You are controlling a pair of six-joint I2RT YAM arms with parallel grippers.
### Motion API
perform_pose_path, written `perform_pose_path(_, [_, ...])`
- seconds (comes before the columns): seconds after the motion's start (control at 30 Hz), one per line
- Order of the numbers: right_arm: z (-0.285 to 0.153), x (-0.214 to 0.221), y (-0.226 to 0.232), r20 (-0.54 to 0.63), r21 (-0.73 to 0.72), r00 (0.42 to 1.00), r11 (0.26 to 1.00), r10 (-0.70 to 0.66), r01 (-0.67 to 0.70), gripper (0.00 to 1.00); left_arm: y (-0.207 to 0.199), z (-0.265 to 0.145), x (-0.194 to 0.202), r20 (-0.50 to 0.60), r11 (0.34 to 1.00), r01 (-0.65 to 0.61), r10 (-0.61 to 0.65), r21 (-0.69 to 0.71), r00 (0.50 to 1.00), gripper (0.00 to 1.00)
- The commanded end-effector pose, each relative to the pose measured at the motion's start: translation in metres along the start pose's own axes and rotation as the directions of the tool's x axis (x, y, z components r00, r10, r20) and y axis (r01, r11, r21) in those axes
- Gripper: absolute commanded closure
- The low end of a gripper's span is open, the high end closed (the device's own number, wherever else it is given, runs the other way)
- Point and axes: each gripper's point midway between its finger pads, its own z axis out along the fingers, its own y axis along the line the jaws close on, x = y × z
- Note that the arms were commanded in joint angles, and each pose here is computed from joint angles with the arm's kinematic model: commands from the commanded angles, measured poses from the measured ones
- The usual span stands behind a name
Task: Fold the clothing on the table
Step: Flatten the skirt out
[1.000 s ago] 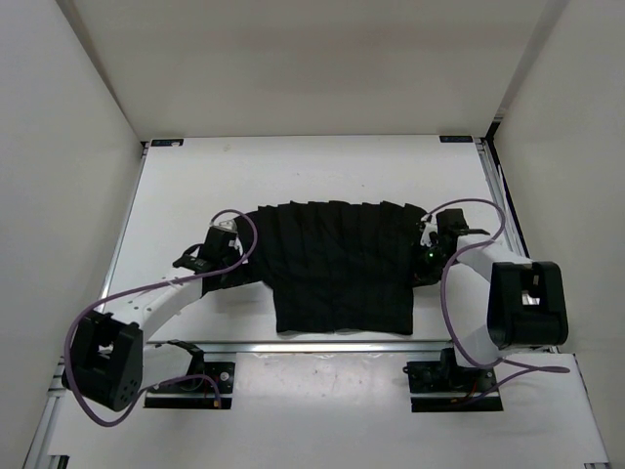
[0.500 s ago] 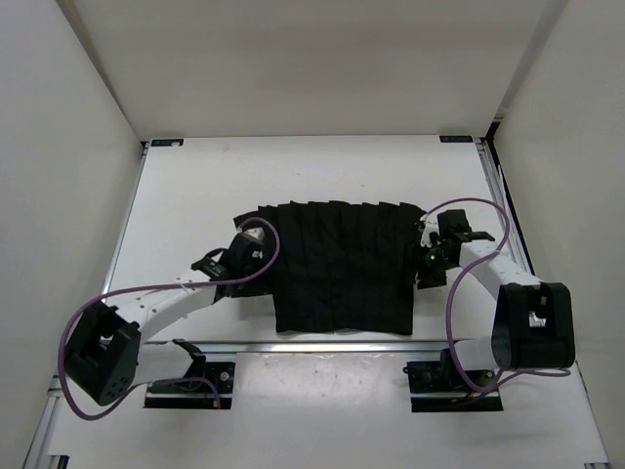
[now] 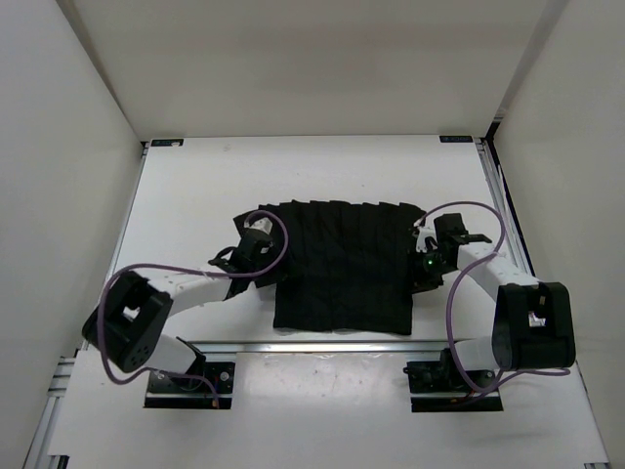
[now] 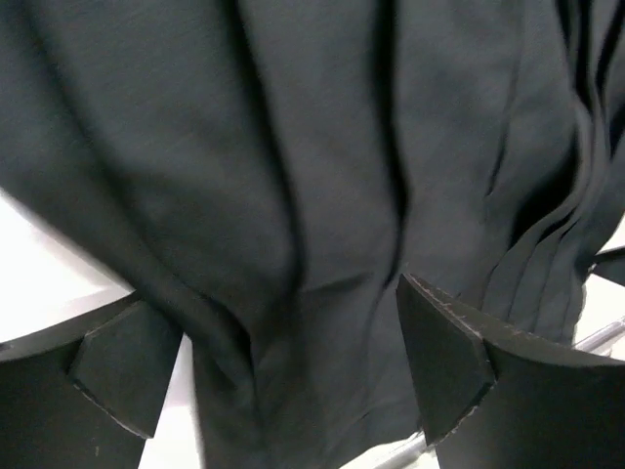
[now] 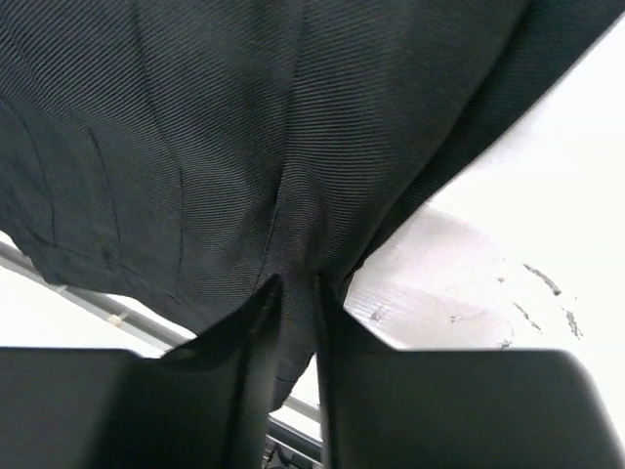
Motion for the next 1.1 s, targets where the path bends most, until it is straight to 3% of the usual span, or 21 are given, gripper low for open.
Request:
perform_pose_path(0.0, [-0.004,-0.001,0.008,0.016,-0.029,1.0,0.999,-0.021,0.021,0.79,0.012,0.015,0.027,-0.107,0.999,-0.005,0.0,-0.048,0.994,0.14])
perform_pose_path(0.03, [-0.004,0.001,0.007,0.013,-0.023,1.0,1.0,-0.013,0.014,0.88,0.01,0.016,0.026,-0.11,0.999,-0.005,0.0,-0.047,0.994,0.22])
perform_pose_path(0.07, [-0.005,-0.002,0.002,0.023,-0.012,1.0,1.0,0.011,-0.01,0.98,0.01,0.016,0.027,-0.116,0.999,-0.006,0.001,-0.041,0.993,0.52])
perform_pose_path(0.1, [-0.005,-0.003,-0.002,0.027,-0.004,0.999,1.0,0.03,-0.03,1.0,0.014,0.014,0.026,-0.111,0.999,-0.004,-0.002,-0.049,0.994,0.87])
perform_pose_path(0.13, [-0.005,0.0,-0.005,0.024,0.008,0.999,0.999,0.044,-0.044,0.99,0.019,0.013,0.025,-0.108,0.998,0.016,-0.023,-0.063,0.994,1.0])
perform_pose_path(0.47, [-0.019,-0.017,-0.052,0.124,0.172,0.97,0.959,0.208,-0.227,1.0,0.049,-0.026,-0.008,-0.009,0.993,0.028,-0.029,-0.118,1.0,1.0])
perform_pose_path(0.5, [-0.02,-0.018,-0.05,0.121,0.162,0.971,0.961,0.206,-0.224,1.0,0.048,-0.027,-0.014,0.005,0.994,0.04,-0.04,-0.101,0.999,0.97])
perform_pose_path(0.53, [-0.019,-0.021,-0.047,0.125,0.143,0.972,0.966,0.197,-0.214,1.0,0.046,-0.027,-0.012,-0.003,0.996,0.045,-0.045,-0.076,0.999,0.8])
perform_pose_path(0.57, [-0.02,-0.024,-0.041,0.123,0.111,0.975,0.973,0.186,-0.2,1.0,0.04,-0.028,-0.016,-0.002,0.998,0.041,-0.041,-0.051,0.999,0.7])
perform_pose_path(0.6, [-0.02,-0.024,-0.032,0.112,0.065,0.977,0.98,0.183,-0.191,0.94,0.039,-0.028,-0.016,-0.002,0.998,0.04,-0.04,-0.056,0.999,0.41])
perform_pose_path(0.63, [-0.02,-0.029,-0.026,0.114,0.039,0.981,0.986,0.157,-0.162,0.77,0.031,-0.028,-0.015,-0.004,0.999,0.025,-0.025,-0.041,1.0,0.02])
perform_pose_path(0.7, [-0.025,-0.029,-0.005,0.101,-0.058,0.987,0.991,0.126,-0.12,0.35,0.021,-0.032,-0.021,0.007,1.0,0.009,-0.008,-0.028,1.0,0.01])
perform_pose_path(0.77, [-0.028,-0.025,0.006,0.087,-0.095,0.99,0.99,0.109,-0.1,0.18,0.013,-0.038,-0.019,0.002,1.0,-0.016,0.016,-0.015,1.0,0.01])
perform_pose_path(0.83, [-0.024,-0.008,0.021,0.038,-0.134,0.999,0.991,0.021,-0.016,0.16,0.02,-0.047,-0.016,-0.011,0.999,-0.031,0.031,-0.041,0.999,0.02])
perform_pose_path(0.93, [-0.021,0.005,0.028,0.002,-0.137,0.999,0.99,-0.042,0.042,0.25,0.029,-0.063,-0.016,-0.016,0.998,-0.034,0.033,-0.049,0.999,0.01])
perform_pose_path(1.07, [-0.02,0.005,0.047,-0.03,-0.201,0.992,0.973,-0.121,0.112,0.29,0.054,-0.081,0.004,-0.075,0.996,-0.033,0.027,-0.082,0.997,0.01])
